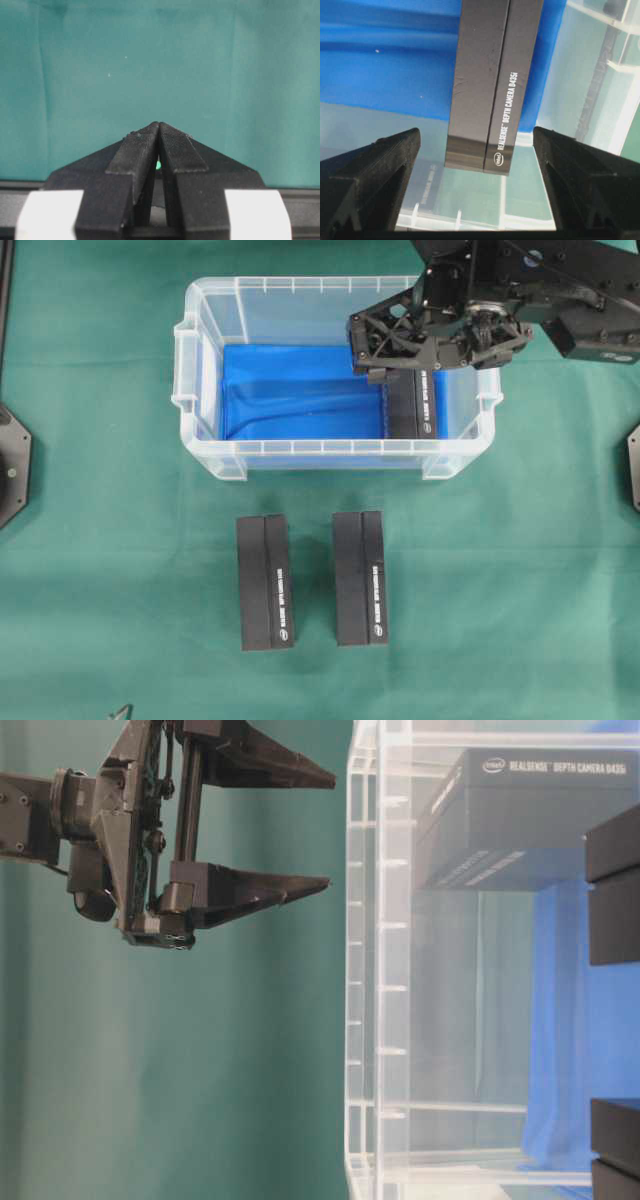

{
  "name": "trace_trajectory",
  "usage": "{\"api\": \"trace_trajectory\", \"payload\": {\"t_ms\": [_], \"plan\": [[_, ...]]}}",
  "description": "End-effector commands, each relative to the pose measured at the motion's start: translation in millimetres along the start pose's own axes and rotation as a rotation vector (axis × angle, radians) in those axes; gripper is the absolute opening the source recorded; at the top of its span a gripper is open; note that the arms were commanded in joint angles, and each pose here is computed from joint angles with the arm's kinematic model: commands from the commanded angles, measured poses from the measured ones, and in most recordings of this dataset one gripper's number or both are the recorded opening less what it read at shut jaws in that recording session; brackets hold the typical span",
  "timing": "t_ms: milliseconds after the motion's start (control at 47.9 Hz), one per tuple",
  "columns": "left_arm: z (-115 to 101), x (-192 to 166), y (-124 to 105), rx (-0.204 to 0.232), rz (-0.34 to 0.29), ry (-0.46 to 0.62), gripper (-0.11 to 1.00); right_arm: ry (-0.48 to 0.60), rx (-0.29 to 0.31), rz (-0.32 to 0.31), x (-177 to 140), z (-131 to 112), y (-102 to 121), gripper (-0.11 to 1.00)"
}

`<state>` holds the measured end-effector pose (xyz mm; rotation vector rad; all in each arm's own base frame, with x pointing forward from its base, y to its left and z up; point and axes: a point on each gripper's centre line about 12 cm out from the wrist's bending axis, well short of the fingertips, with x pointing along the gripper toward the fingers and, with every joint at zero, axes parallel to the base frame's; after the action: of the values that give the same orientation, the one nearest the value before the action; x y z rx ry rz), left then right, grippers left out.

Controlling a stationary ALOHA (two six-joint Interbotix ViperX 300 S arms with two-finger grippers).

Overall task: Take the box out of the case with the right arm.
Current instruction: 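Move the open right gripper over the right black box in the case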

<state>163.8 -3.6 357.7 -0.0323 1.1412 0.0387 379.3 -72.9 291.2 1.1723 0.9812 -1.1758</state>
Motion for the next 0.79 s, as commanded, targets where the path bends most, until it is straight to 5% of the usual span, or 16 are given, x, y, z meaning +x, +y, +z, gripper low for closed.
{"api": "trace_trajectory", "payload": {"t_ms": [0,772], "plan": [[5.5,-5.4,0.4,-0.002,0.001,-0.022,0.0,-0.006,-0.002,0.026,-9.0,0.4,0.3,0.89],[5.7,-5.4,0.4,-0.003,0.001,-0.023,0.0,-0.011,-0.001,0.024,-4.3,2.4,-1.0,0.89]]}}
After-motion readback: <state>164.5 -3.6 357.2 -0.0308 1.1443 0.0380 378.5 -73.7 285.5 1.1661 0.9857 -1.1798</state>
